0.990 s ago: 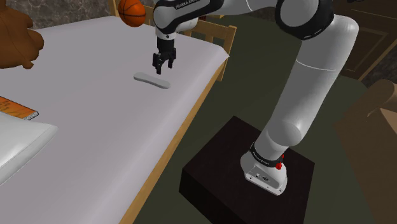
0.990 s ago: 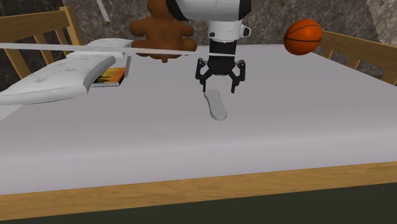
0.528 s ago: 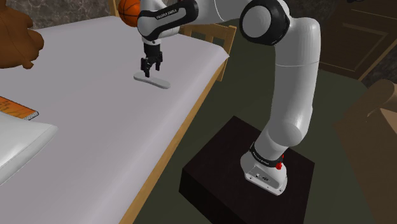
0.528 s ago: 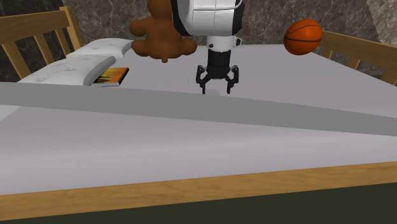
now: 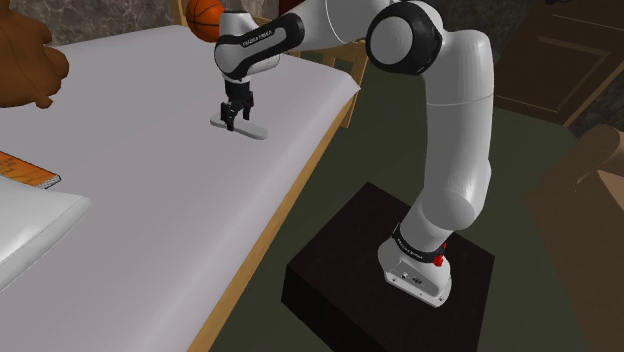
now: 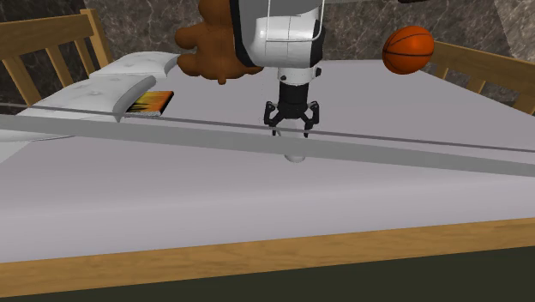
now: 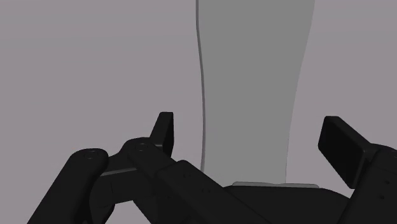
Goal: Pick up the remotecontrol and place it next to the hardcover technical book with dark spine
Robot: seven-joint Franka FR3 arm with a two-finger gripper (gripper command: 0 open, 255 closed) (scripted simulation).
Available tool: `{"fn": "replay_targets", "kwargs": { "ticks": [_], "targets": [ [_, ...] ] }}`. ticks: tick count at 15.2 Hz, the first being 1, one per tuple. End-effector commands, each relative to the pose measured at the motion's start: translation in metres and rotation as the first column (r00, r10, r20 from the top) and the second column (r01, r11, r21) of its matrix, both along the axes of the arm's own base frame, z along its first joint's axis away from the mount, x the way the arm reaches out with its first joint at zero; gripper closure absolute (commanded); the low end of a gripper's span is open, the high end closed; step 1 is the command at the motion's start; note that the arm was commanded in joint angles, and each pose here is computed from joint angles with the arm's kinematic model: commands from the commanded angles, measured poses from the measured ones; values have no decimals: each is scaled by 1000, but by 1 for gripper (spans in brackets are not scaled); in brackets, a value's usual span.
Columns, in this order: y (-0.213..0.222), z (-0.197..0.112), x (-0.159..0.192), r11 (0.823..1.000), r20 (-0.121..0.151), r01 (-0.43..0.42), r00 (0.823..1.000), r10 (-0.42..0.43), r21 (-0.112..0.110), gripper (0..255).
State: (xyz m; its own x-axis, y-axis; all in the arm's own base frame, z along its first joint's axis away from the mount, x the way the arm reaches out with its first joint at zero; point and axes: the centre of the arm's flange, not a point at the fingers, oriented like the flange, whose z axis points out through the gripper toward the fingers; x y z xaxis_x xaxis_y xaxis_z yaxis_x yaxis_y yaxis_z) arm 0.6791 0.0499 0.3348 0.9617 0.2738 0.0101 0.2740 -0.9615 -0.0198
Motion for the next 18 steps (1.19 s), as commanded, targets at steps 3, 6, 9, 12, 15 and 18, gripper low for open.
{"fn": "replay_targets", "kwargs": {
  "ticks": [3, 6, 9, 12, 15, 18],
  "targets": [
    [0, -4, 0, 1000, 1, 0, 1000, 0, 0, 0],
    [0, -4, 0, 1000, 1, 0, 1000, 0, 0, 0],
    [0, -4, 0, 1000, 1, 0, 1000, 0, 0, 255],
    [0, -4, 0, 1000, 1, 0, 1000, 0, 0, 255],
    [0, -4, 0, 1000, 1, 0, 1000, 0, 0, 255],
    [0, 1, 0, 1000, 1, 0, 1000, 0, 0, 255]
  ]
}}
